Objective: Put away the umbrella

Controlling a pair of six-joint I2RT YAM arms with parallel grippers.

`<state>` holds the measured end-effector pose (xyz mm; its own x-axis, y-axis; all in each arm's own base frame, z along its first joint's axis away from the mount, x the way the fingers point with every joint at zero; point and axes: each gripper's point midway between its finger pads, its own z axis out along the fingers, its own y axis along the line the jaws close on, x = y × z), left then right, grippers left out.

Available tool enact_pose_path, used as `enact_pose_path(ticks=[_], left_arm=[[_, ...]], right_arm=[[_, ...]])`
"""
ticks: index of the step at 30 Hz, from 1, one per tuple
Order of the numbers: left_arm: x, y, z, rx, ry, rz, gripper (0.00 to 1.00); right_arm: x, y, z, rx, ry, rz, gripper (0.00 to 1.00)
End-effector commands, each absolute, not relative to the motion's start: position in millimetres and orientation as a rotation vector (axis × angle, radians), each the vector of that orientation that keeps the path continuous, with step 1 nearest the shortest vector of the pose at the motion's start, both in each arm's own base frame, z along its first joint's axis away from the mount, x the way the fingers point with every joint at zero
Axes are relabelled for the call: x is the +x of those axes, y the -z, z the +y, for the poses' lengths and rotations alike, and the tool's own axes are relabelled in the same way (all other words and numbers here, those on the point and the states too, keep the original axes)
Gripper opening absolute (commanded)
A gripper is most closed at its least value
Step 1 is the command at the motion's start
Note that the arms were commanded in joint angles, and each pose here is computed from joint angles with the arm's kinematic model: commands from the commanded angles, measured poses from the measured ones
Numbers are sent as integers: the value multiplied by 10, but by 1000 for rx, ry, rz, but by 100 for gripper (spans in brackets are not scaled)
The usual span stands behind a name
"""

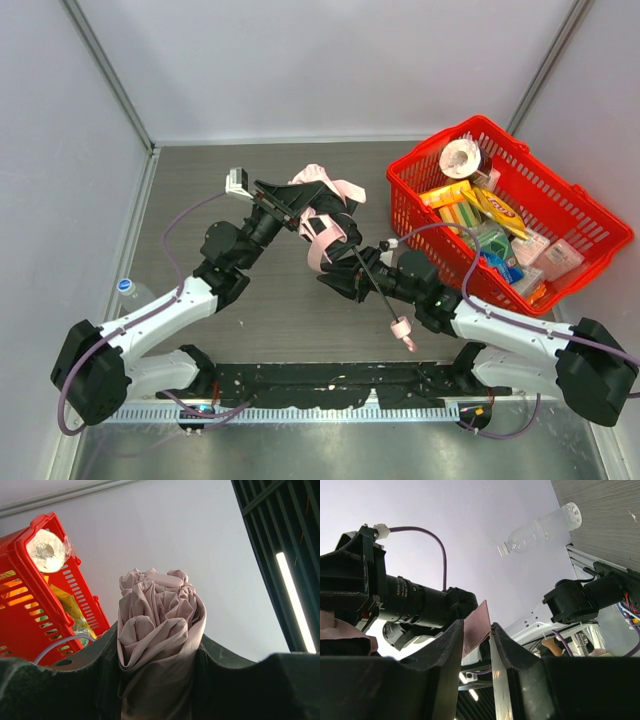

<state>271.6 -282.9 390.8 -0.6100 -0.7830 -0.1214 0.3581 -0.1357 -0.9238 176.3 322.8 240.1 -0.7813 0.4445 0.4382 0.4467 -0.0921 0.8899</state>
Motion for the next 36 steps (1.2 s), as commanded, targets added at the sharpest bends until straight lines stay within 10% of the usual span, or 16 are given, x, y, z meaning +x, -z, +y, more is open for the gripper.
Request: enact_pose_path(ticks=[1, 9, 12, 36], left_arm=[[2532, -4457, -2705, -440, 1967, 1148, 0], [2526, -4412, -2712, -450, 1984, 1150, 0], [2518, -4397, -2717, -453, 1986, 1154, 0], [1920, -2629, -2710, -623, 1662, 2018, 0]], right_arm=[[1846, -2604, 3251, -1078, 2139, -2014, 32], [1885, -2706, 3285, -1060, 2187, -1977, 28], [1906, -2753, 3285, -1056, 2222, -1967, 1], [2840, -2896, 2728, -823, 3024, -2519, 1]])
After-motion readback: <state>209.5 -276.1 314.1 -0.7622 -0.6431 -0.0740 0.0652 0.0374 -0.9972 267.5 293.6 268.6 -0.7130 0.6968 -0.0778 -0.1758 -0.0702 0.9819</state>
